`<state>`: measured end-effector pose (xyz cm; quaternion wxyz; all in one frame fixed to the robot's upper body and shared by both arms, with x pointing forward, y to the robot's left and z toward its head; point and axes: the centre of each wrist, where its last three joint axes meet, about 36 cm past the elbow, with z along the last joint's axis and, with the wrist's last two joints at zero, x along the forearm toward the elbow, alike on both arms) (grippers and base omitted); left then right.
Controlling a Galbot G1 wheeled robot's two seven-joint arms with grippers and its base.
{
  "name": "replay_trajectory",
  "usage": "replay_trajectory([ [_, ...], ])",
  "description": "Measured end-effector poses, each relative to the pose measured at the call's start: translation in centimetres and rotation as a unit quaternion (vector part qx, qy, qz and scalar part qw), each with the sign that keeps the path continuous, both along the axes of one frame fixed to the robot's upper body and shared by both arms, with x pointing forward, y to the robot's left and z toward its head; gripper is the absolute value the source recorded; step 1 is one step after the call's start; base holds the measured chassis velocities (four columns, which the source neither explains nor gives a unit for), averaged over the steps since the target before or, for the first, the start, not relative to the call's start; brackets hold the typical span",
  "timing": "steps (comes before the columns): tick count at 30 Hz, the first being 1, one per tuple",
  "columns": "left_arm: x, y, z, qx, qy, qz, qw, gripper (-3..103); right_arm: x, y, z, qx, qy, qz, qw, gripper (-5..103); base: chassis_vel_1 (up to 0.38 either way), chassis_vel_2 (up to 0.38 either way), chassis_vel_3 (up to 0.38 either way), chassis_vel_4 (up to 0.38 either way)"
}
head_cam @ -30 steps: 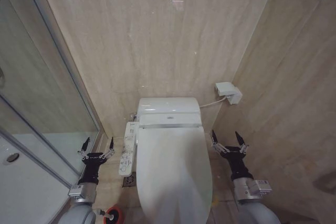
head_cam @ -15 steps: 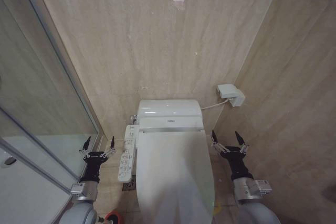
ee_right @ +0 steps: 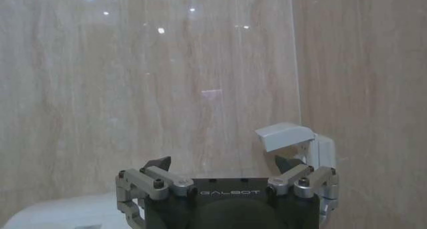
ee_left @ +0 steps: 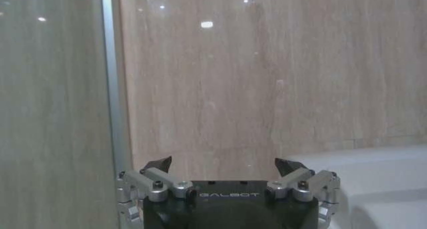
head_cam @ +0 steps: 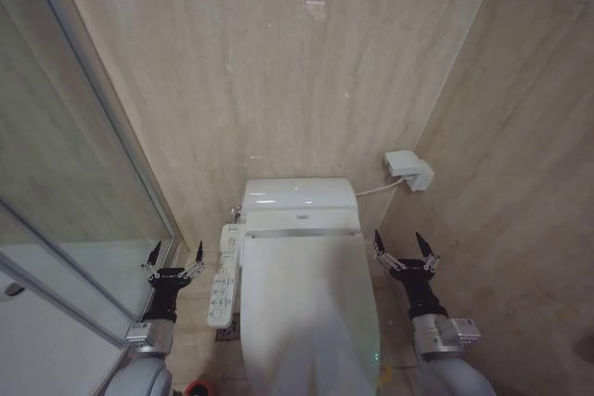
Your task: Open the toilet lid, clean the toilet bowl with a toilet brush, close the toilet lid, and flush.
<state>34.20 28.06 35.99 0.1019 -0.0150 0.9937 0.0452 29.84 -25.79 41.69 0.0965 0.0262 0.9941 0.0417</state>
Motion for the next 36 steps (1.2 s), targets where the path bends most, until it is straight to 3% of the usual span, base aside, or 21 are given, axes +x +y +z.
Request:
replay_trajectory([
  [8, 0.5, 0.2, -0.3, 0.002, 0.002, 0.001, 1.0000, 100, 0.0, 0.0, 0.0, 0.000, 0.000, 0.000, 1.000, 100, -0.046, 0.038, 0.045, -0.039],
  [18, 2.8, 1.9, -1.8, 0.013, 0.015, 0.009, 0.9998, 100, 0.0, 0.0, 0.0, 0.000, 0.000, 0.000, 1.000, 100, 0.013, -0.012, -0.016, 0.004],
  [22, 4.8, 2.6, -2.4, 0.018, 0.020, 0.009, 0.9996, 100, 0.0, 0.0, 0.0, 0.000, 0.000, 0.000, 1.000, 100, 0.000, 0.000, 0.000, 0.000],
  [30, 13.0, 5.8, -1.0, 0.041, 0.012, -0.001, 0.9991, 100, 0.0, 0.0, 0.0, 0.000, 0.000, 0.000, 1.000, 100, 0.000, 0.000, 0.000, 0.000],
  [36, 16.6, 6.4, -0.7, 0.052, 0.009, -0.016, 0.9985, 100, 0.0, 0.0, 0.0, 0.000, 0.000, 0.000, 1.000, 100, 0.000, 0.000, 0.000, 0.000],
])
